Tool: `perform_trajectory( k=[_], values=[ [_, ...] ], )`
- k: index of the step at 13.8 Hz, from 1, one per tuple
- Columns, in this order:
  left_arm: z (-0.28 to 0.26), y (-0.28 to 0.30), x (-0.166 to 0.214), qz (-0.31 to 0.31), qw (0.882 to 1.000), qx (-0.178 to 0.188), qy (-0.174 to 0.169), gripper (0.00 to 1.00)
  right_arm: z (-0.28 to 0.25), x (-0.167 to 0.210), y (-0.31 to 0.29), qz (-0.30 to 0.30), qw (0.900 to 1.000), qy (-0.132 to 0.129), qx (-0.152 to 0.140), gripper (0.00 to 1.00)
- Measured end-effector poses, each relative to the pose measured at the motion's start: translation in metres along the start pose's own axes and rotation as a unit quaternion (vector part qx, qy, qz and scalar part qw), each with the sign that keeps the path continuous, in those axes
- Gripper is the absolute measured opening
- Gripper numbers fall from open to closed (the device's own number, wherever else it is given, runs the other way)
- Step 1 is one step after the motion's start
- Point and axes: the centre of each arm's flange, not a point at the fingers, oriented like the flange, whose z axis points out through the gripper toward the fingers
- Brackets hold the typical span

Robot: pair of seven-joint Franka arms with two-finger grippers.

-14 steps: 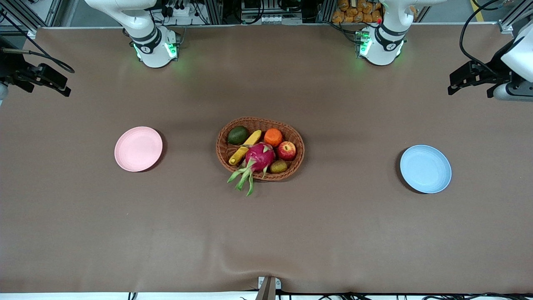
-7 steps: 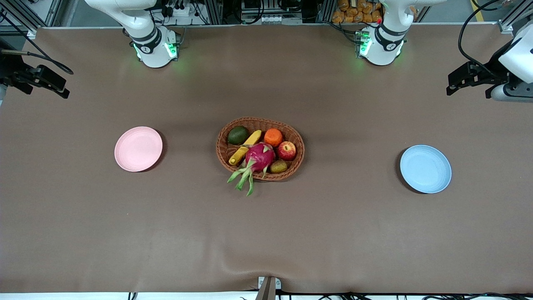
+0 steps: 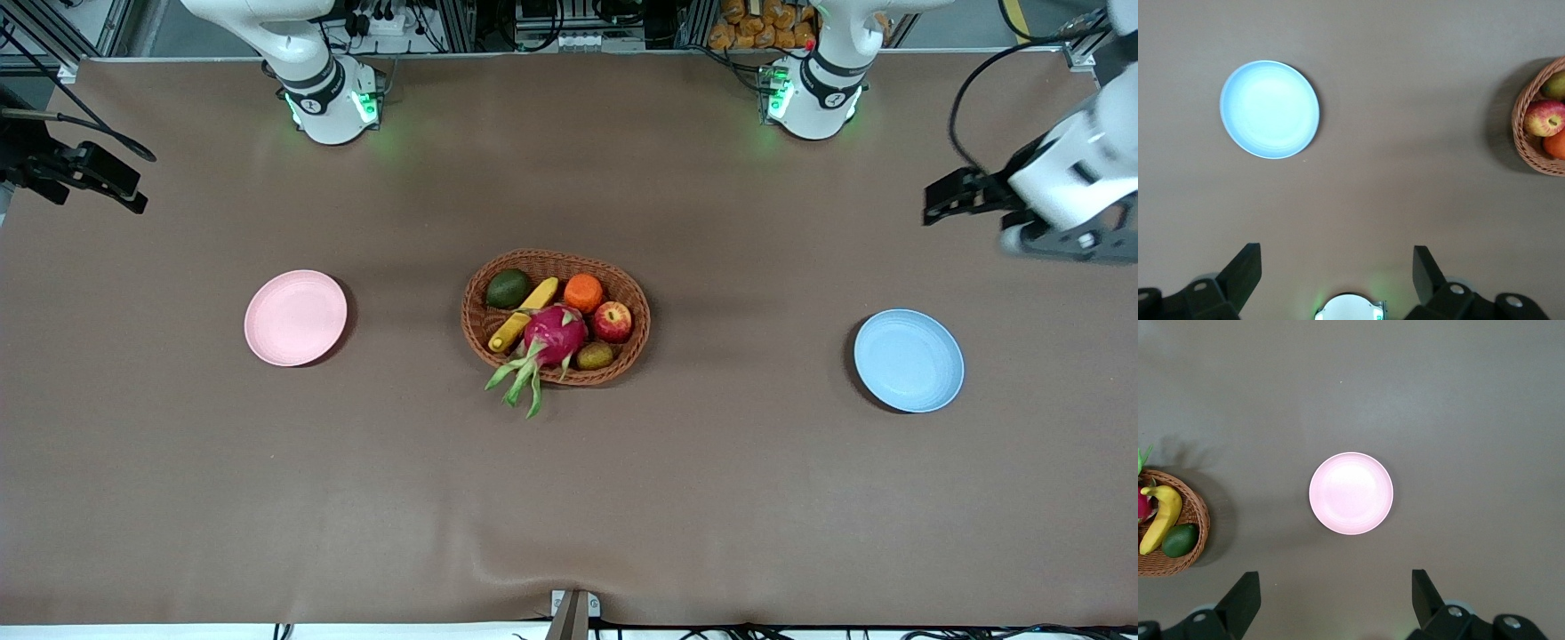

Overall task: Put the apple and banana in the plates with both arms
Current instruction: 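Move the left gripper over the fruit basket toward the red apple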

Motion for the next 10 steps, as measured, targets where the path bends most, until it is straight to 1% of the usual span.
perform_trajectory(
  k=[2, 3, 6, 8, 10],
  values=[
    [0.023, 0.03, 0.013, -0.009, 1.0, 0.0, -0.022, 1.0, 0.0, 0.0, 0.002, 0.002, 1.0, 0.0, 0.0, 1.0],
    [0.034, 0.044, 0.019, -0.015, 0.999, -0.007, -0.032, 1.0, 0.001, 0.001, 0.003, 0.003, 1.0, 0.0, 0.0, 1.0],
    [0.066, 0.073, 0.038, -0.041, 0.996, -0.054, -0.058, 1.0, 0.001, 0.001, 0.003, 0.003, 1.0, 0.0, 0.0, 1.0],
    [0.087, 0.084, 0.053, -0.053, 0.994, -0.067, -0.064, 1.0, 0.001, 0.001, 0.003, 0.003, 1.0, 0.0, 0.0, 1.0],
    [0.109, 0.112, 0.064, -0.075, 0.993, -0.065, -0.067, 1.0, 0.001, 0.001, 0.003, 0.003, 1.0, 0.0, 0.0, 1.0]
  ],
)
